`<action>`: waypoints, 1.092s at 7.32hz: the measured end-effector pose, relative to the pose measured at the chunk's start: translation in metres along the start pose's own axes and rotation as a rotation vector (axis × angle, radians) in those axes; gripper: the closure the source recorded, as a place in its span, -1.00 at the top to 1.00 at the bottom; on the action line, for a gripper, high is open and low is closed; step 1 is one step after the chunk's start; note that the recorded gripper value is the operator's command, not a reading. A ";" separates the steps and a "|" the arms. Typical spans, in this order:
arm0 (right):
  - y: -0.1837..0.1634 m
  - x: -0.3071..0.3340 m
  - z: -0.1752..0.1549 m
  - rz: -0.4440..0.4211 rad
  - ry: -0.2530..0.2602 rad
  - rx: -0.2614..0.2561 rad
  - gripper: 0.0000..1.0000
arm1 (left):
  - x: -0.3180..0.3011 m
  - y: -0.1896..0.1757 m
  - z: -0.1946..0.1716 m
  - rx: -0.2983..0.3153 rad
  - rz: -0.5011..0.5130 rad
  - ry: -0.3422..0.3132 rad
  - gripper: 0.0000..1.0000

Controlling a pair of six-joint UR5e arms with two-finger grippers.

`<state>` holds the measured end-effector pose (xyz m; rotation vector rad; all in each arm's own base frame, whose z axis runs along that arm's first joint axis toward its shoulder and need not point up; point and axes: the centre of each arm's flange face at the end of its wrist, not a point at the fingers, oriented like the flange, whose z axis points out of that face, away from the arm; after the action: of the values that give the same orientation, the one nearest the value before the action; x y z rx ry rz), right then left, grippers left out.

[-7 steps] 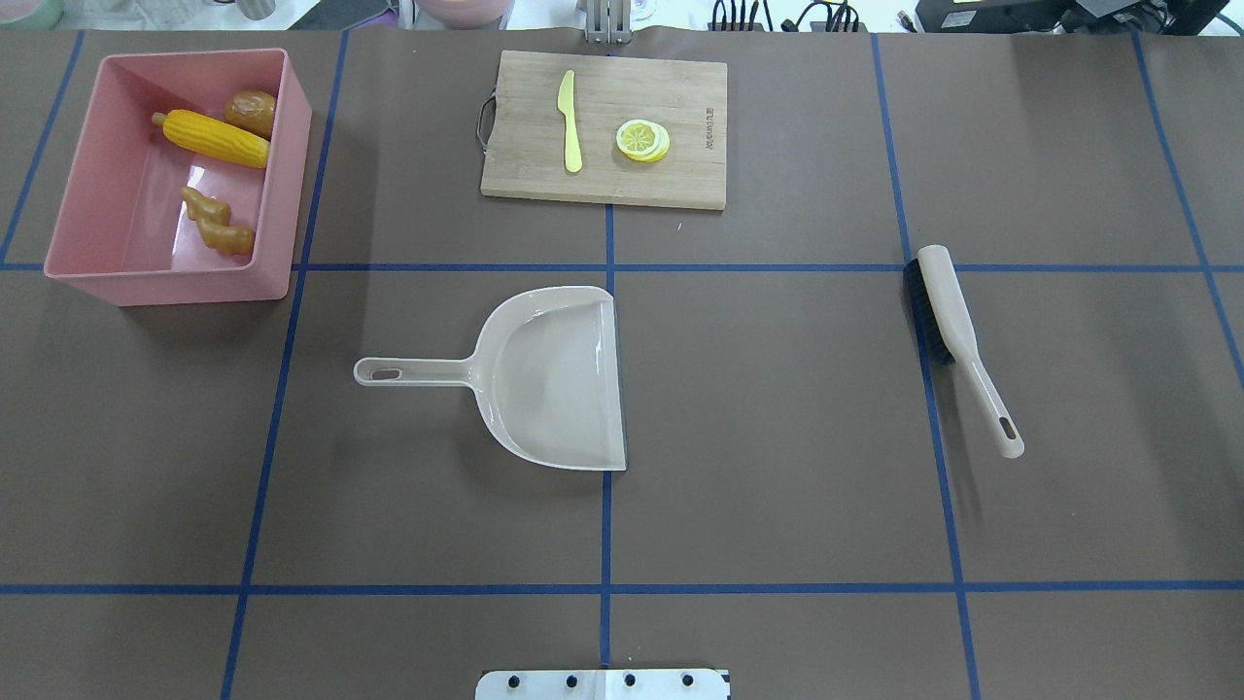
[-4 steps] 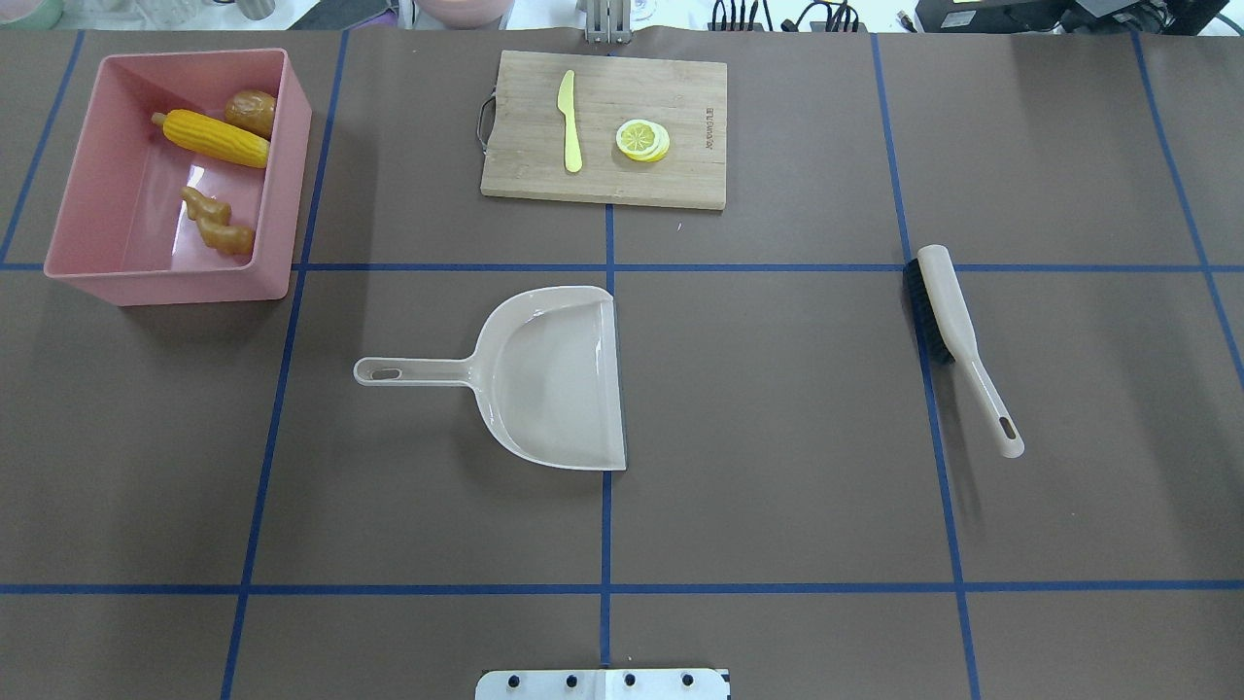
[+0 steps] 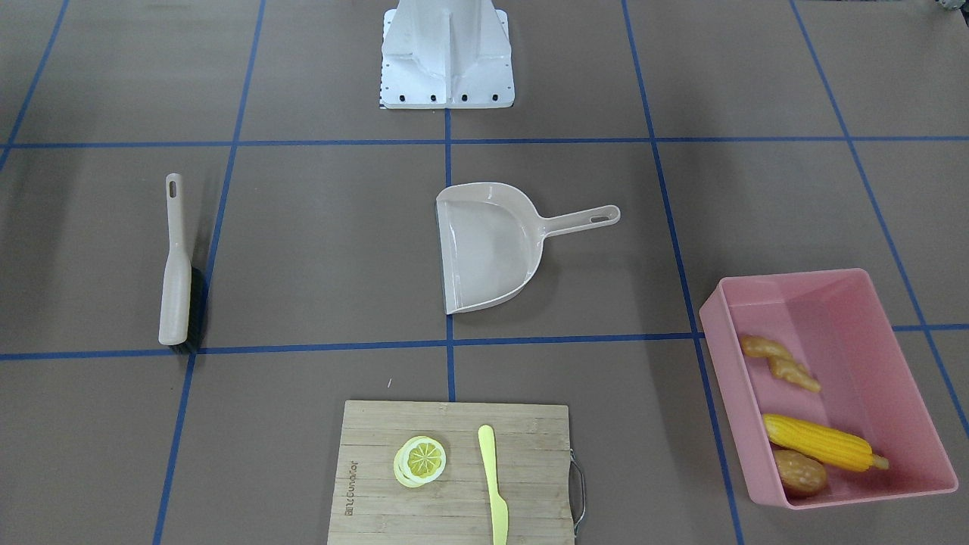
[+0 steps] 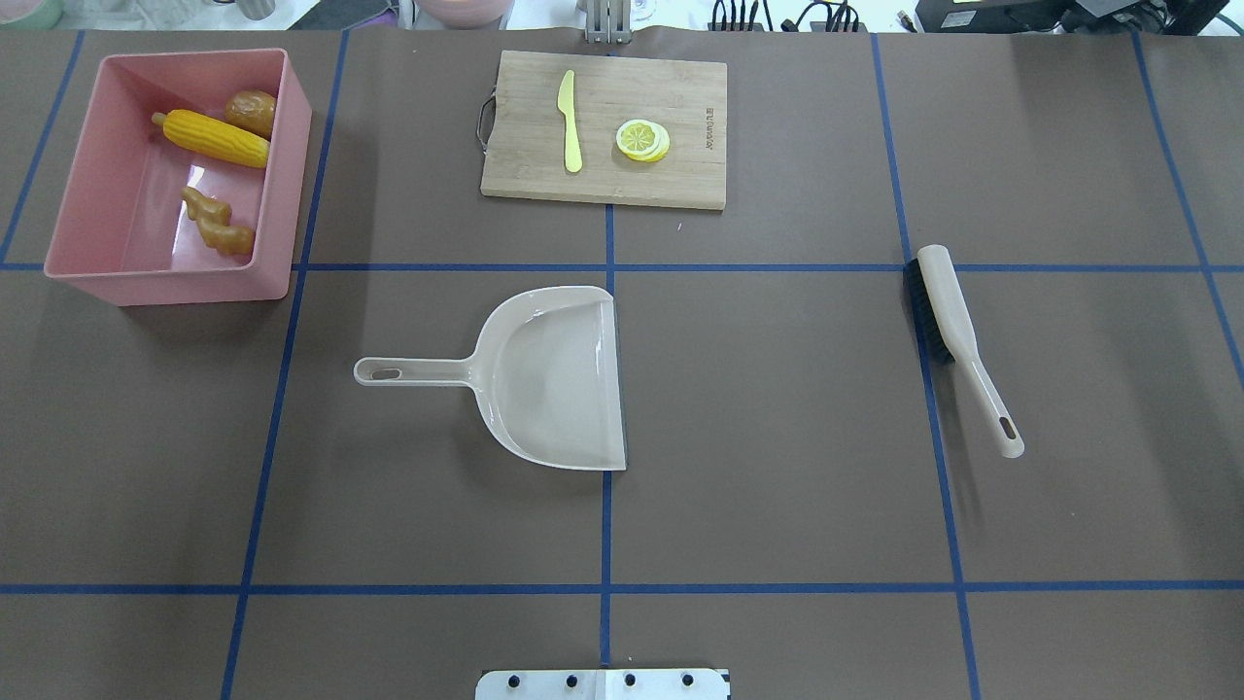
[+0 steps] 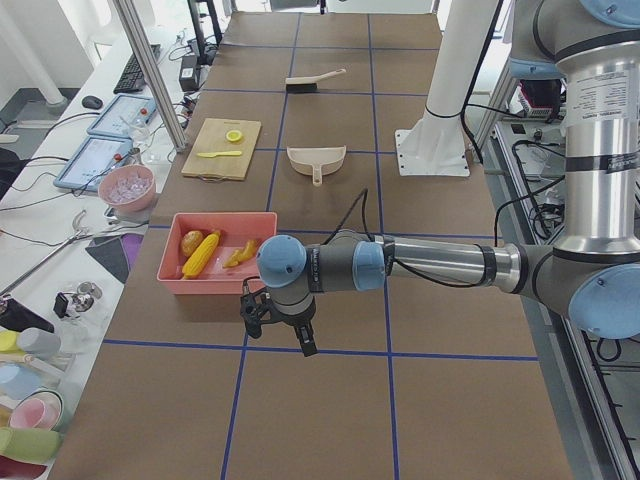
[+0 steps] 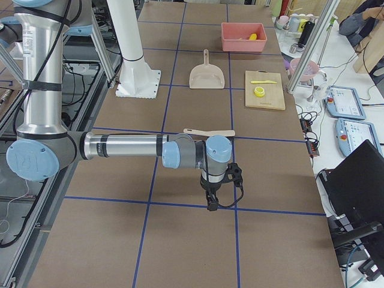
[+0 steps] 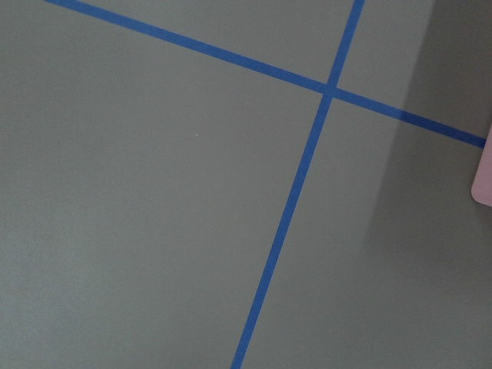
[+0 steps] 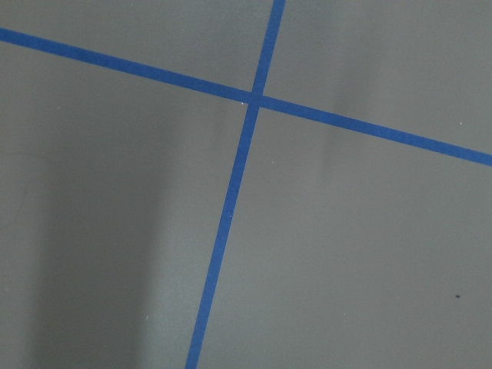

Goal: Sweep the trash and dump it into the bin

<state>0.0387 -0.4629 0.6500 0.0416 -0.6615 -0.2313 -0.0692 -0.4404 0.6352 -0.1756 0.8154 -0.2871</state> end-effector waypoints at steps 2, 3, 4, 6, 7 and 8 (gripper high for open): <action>0.000 0.000 0.001 0.001 0.000 -0.001 1.00 | -0.009 -0.007 0.004 0.039 0.095 0.007 0.96; 0.000 0.001 0.001 0.001 0.000 -0.001 1.00 | -0.013 -0.010 0.008 0.048 0.137 0.007 0.96; 0.000 0.001 0.001 0.001 0.000 -0.002 1.00 | -0.013 -0.013 0.008 0.055 0.159 0.006 0.96; 0.000 0.001 0.001 0.001 0.001 -0.001 1.00 | -0.008 -0.018 0.005 0.066 0.179 0.007 0.96; 0.000 0.001 0.001 0.000 0.002 -0.001 1.00 | -0.007 -0.019 0.004 0.068 0.183 0.007 0.96; 0.000 0.001 0.001 0.001 0.002 -0.003 1.00 | -0.005 -0.019 0.003 0.071 0.187 0.008 0.96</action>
<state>0.0389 -0.4633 0.6517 0.0390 -0.6590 -0.2310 -0.0740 -0.4570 0.6457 -0.0309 0.8220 -0.1409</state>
